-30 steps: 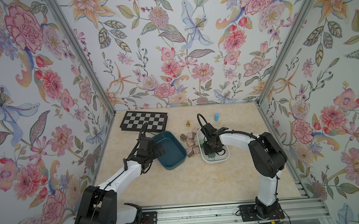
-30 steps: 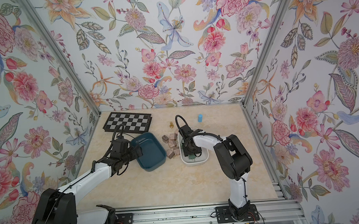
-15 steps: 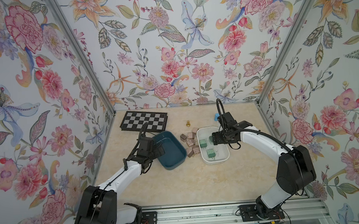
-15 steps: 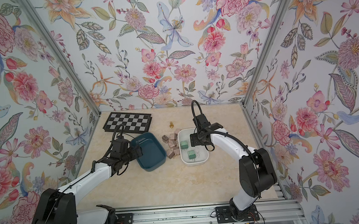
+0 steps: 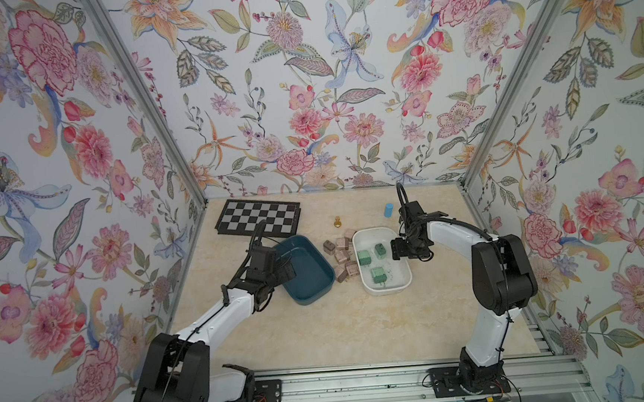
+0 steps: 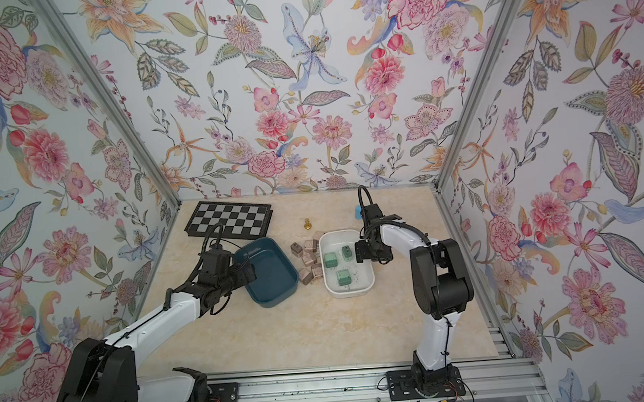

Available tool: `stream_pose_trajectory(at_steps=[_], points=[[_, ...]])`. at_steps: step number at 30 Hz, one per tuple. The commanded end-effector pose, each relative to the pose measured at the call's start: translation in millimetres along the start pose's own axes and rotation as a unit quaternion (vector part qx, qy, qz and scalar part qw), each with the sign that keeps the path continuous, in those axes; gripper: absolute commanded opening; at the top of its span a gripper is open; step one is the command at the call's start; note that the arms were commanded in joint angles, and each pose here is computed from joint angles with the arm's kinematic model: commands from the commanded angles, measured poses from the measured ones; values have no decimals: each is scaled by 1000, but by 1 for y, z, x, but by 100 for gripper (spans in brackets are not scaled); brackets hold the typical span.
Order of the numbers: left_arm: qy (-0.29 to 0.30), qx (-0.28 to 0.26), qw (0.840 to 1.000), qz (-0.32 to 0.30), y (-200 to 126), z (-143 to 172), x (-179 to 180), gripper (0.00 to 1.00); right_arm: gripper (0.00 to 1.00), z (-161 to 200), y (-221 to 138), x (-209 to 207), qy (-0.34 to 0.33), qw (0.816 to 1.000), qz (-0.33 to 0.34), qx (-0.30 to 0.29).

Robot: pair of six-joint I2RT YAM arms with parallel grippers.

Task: Place the plugs by color into the storage box
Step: Move the storage box to the center of the board.

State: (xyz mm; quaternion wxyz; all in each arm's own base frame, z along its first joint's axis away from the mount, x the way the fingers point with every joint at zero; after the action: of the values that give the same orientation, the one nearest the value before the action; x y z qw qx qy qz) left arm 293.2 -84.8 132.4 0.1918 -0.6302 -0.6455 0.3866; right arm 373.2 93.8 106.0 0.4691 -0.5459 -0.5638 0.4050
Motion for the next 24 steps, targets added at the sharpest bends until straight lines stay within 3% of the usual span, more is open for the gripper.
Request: stream_pose_trajectory(at_steps=[1,8,13,19,24], points=[[7,13,999,-30,1,15,11,99,75,-8,-4,-27,25,1000,6,-8],[6,28,998,-48,13,25,17,99,75,-4,-14,-70,49,998,45,-17],[7,36,998,-55,19,29,20,99,76,-3,-37,-64,41,998,32,-45],[-10,36,997,-68,20,29,38,99,80,-3,-83,-12,-10,995,24,-96],[-27,32,994,-99,9,25,70,99,81,13,-98,64,-74,991,-21,-105]])
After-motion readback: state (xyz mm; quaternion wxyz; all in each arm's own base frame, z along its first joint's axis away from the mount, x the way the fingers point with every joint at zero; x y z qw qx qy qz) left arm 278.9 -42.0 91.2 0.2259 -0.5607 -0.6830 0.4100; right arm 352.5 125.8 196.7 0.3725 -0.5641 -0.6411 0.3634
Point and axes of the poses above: each gripper's point midway between its finger pads, its own y axis out along the fingers, its own x axis along the line the jaws close on, z = x × y, the point moved 6 cm from there along -y, back along the fingers, and after that the axes turned 5 degrees about y, right-handed, at the moved point
